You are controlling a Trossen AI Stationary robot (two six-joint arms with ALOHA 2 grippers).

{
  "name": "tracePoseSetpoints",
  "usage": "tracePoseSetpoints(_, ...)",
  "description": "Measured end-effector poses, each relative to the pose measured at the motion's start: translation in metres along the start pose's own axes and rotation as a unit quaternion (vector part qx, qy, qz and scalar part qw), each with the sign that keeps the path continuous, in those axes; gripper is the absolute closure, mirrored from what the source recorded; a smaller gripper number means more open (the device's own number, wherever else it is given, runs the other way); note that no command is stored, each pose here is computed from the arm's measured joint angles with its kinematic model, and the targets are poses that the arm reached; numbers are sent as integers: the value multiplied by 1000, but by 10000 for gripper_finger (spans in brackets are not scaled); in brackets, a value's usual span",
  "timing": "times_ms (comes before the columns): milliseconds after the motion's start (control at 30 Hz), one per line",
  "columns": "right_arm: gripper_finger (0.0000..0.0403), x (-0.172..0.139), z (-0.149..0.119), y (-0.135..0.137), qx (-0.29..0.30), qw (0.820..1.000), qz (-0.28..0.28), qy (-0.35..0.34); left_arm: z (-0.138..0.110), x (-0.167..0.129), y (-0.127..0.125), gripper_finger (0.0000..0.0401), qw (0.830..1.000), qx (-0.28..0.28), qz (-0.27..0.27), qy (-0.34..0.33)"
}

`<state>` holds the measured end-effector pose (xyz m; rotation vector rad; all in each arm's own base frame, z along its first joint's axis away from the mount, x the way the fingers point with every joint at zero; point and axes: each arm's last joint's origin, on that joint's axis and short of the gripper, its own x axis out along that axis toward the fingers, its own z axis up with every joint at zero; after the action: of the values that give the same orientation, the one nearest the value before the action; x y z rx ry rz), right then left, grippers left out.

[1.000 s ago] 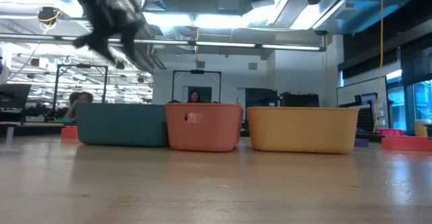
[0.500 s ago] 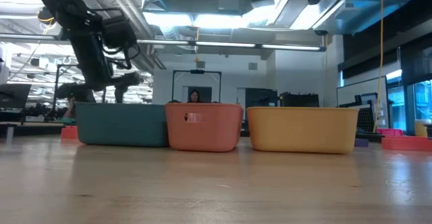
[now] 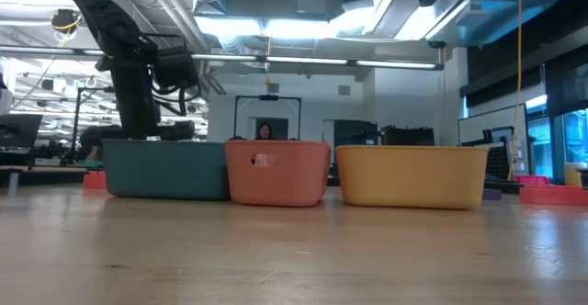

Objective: Sort & place blocks by color
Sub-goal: Put the top light blue square block into the yellow bin

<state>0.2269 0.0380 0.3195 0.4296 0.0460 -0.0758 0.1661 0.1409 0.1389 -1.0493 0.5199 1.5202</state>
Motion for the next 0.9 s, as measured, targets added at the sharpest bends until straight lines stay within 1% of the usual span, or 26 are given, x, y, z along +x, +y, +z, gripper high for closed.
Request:
tracePoseSetpoints(200,88,0,0,0,-1,1000,0,0,-3,7,-1,164,1000,-21,8,7)
tracePoseSetpoints(467,88,0,0,0,0,1000,0,0,-3,9,-4,164,1000,-28,-2,4)
tracePoseSetpoints(533,88,0,0,0,0,1000,0,0,-3,9,-4,170,1000,-29,-3,3)
tracePoseSetpoints(633,88,0,0,0,0,1000,0,0,-3,9,-4,193,1000,-29,-3,4)
tracePoseSetpoints(833,88,0,0,0,0,1000,0,0,-3,9,-4,265,1000,-26,-4,3)
tracePoseSetpoints(900,88,0,0,0,0,1000,0,0,-2,9,-5,279,1000,-26,-5,2)
